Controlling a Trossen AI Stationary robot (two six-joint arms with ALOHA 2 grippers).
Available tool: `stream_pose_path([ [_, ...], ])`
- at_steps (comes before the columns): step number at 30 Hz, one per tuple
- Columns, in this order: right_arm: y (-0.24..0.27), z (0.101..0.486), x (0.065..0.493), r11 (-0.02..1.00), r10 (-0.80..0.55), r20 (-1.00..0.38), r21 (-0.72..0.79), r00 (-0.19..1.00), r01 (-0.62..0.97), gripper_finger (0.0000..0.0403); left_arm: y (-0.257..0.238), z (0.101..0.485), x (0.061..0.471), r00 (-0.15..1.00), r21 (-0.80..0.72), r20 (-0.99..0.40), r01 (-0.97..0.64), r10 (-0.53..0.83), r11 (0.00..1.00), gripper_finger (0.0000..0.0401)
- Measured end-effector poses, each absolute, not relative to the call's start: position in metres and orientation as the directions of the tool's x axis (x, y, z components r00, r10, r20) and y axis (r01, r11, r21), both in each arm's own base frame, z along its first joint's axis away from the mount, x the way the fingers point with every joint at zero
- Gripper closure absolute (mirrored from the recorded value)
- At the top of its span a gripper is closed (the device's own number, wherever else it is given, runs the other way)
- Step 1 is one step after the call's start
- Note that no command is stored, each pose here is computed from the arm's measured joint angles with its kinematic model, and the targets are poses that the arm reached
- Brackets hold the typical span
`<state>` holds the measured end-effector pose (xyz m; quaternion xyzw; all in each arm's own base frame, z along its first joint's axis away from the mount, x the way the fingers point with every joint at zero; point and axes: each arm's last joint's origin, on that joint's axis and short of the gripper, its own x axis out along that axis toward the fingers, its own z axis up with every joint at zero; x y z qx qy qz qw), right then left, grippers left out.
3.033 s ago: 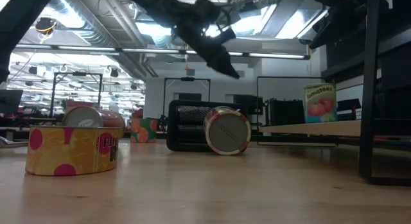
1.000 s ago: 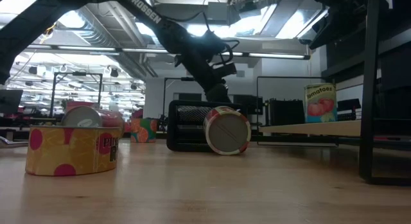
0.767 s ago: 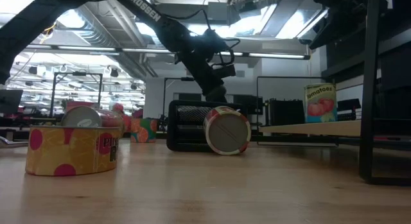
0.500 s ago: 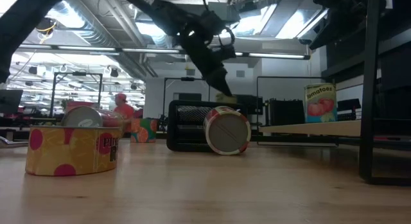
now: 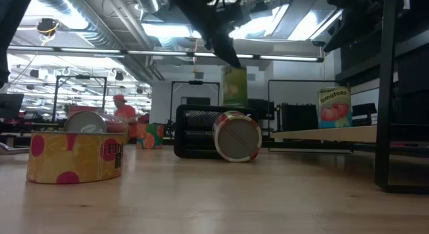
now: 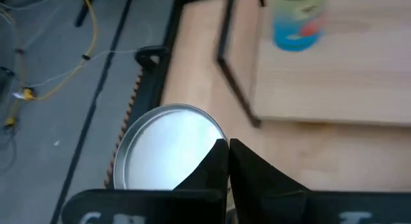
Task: Pick and place cans onto a shelf
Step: Put the canned pears on the shelf
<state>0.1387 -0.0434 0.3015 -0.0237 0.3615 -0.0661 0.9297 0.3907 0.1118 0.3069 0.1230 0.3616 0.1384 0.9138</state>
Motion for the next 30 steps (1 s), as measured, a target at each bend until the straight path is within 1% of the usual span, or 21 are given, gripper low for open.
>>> stream_pose_path([
  [4,-0.043,0.302,0.139,0.990,-0.140,-0.668,-0.093,0.731,0.105,0.0373,0.088,0.316,0.391,0.731,0.292,-0.611,-0.149,0.304,0.945,0.0401],
  [8,-0.043,0.302,0.139,0.990,-0.141,-0.667,-0.094,0.732,0.105,0.0373,0.068,0.317,0.395,0.751,0.246,-0.606,-0.137,0.263,0.960,0.0401],
  [14,-0.043,0.302,0.139,0.990,-0.141,-0.666,-0.094,0.732,0.105,0.0373,0.043,0.320,0.404,0.803,0.166,-0.556,-0.145,0.214,0.975,0.0401],
  [17,-0.043,0.302,0.139,0.990,-0.141,-0.666,-0.094,0.733,0.105,0.0373,0.033,0.319,0.413,0.839,0.156,-0.508,-0.132,0.194,0.979,0.0401],
  [19,-0.043,0.302,0.139,0.990,-0.141,-0.664,-0.094,0.734,0.105,0.0373,0.028,0.317,0.414,0.839,0.139,-0.512,-0.131,0.184,0.982,0.0401],
  [22,-0.043,0.302,0.139,0.990,-0.142,-0.663,-0.094,0.735,0.105,0.0373,0.024,0.314,0.425,0.872,0.123,-0.457,-0.135,0.177,0.983,0.0401],
  [24,-0.043,0.302,0.139,0.990,-0.142,-0.663,-0.094,0.735,0.105,0.0372,0.023,0.307,0.428,0.867,0.112,-0.467,-0.138,0.174,0.984,0.0401],
  [26,-0.043,0.302,0.139,0.990,-0.141,-0.663,-0.094,0.735,0.105,0.0372,0.023,0.302,0.438,0.888,0.107,-0.425,-0.142,0.175,0.984,0.0401],
  [27,-0.043,0.302,0.139,0.990,-0.141,-0.662,-0.094,0.736,0.105,0.0372,0.024,0.298,0.438,0.879,0.109,-0.443,-0.142,0.176,0.984,0.0401],
  [30,-0.044,0.302,0.140,0.990,-0.141,-0.665,-0.094,0.734,0.105,0.0372,0.025,0.286,0.448,0.884,0.109,-0.432,-0.145,0.178,0.983,0.0401],
])
